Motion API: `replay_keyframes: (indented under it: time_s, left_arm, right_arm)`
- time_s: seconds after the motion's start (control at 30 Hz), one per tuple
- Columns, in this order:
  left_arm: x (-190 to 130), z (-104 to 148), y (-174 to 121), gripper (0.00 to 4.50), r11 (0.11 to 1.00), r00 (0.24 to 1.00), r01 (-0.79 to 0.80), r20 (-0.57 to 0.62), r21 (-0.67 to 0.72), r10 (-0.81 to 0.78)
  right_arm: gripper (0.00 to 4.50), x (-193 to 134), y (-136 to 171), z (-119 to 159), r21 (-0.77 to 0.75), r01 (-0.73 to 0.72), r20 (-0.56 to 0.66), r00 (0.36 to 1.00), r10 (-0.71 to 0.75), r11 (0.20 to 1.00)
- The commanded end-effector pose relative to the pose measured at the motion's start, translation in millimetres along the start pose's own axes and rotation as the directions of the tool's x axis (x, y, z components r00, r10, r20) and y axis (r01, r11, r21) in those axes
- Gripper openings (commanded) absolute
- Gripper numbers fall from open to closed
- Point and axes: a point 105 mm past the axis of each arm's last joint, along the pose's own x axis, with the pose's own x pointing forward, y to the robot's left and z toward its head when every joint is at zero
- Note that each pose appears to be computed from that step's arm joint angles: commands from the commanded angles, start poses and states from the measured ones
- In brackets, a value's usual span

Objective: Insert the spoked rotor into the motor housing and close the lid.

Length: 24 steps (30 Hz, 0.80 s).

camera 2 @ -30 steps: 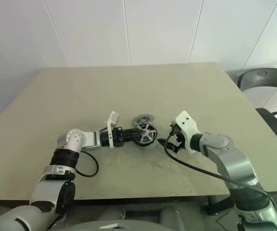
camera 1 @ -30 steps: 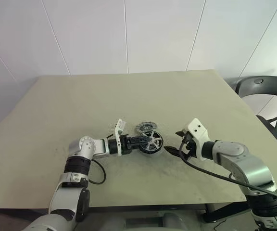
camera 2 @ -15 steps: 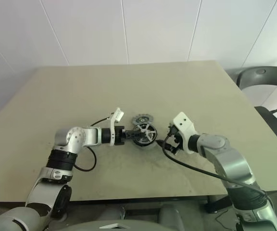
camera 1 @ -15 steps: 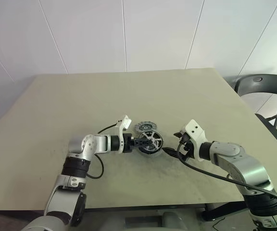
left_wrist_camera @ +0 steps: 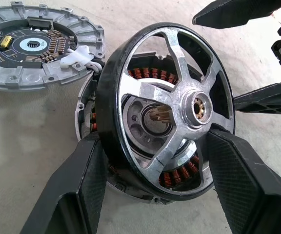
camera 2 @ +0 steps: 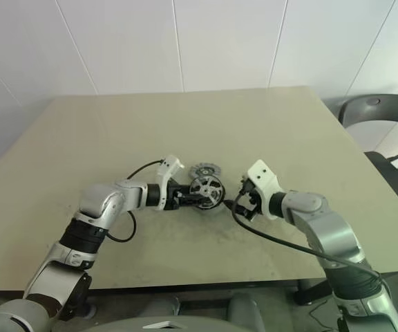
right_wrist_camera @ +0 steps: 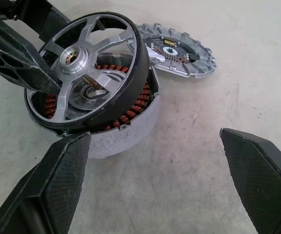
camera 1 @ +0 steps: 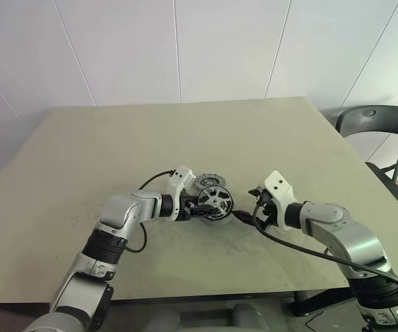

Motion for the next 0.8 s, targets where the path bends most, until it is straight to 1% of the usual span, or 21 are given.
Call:
replay_keyframes:
  time_s: [0.03, 0.1, 0.17, 0.3, 0.43, 0.67, 0.8]
  left_arm:
    - [-6, 26, -7, 3.19, 0.992, 0.989, 0.075, 0.134, -0.100, -0.061]
    - [-7, 39, -9, 3.19, 0.957, 0.970, 0.147, 0.225, -0.249, -0.090]
    - [-8, 43, -10, 3.19, 0.934, 0.964, 0.179, 0.245, -0.308, -0.104]
    - [-6, 19, -13, 3.19, 0.966, 0.991, 0.120, 0.092, -0.229, -0.101]
    - [-6, 6, -12, 3.19, 0.982, 0.996, 0.090, 0.017, -0.166, -0.088]
    - [-9, -1, -6, 3.19, 0.989, 0.997, 0.069, -0.018, -0.135, -0.072]
    - [-11, -2, 0, 3.19, 0.998, 0.999, 0.034, -0.041, -0.053, -0.036]
  right_arm:
    - [4.50, 3, 2, 12, -0.028, -0.010, 0.039, 0.999, 0.011, 1.000]
    - [4.50, 3, 3, 11, -0.027, -0.010, 0.038, 0.999, 0.011, 1.000]
    - [4.50, 3, 3, 11, -0.026, -0.008, 0.037, 0.999, 0.009, 1.000]
    - [4.50, 3, 2, 10, -0.024, -0.004, 0.034, 0.999, 0.005, 1.000]
    - [4.50, 4, 2, 10, -0.024, 0.000, 0.034, 0.999, 0.001, 1.000]
    - [4.50, 4, 1, 10, -0.024, 0.001, 0.035, 0.999, 0.000, 1.000]
    - [4.50, 5, 2, 9, -0.025, -0.001, 0.034, 0.999, 0.002, 1.000]
